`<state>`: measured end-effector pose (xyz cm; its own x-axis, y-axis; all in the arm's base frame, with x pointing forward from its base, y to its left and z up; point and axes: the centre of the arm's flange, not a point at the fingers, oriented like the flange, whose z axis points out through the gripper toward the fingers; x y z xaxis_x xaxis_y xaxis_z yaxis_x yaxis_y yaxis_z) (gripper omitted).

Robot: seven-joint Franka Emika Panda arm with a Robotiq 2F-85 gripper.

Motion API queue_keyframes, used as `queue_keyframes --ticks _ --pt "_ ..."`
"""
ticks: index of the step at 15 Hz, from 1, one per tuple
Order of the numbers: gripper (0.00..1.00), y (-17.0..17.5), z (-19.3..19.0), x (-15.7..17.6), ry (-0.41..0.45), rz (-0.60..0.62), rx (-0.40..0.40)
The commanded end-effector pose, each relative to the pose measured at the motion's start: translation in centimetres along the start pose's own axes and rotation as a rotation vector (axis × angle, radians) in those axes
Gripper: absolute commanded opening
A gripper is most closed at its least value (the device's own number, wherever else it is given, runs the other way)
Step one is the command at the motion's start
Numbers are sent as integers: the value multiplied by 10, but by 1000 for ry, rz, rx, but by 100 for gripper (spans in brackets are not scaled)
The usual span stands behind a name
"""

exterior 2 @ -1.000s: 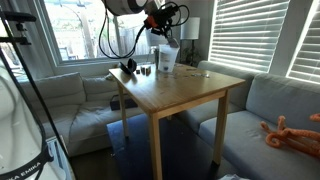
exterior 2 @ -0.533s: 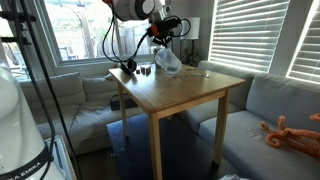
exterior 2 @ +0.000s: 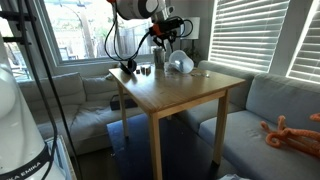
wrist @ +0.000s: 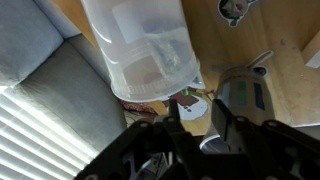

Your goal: Pick up the pouch sachet and put it in the frost cold cup

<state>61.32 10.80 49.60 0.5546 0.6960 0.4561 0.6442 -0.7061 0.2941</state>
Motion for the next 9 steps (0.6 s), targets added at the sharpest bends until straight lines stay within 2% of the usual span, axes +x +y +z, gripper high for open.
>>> queue_keyframes --ticks 1,5,9 --pt "72 5 -13 -4 -14 48 2" --pt "98 5 -27 -14 -21 156 33" --pt "100 -2 -47 -26 -42 331 72"
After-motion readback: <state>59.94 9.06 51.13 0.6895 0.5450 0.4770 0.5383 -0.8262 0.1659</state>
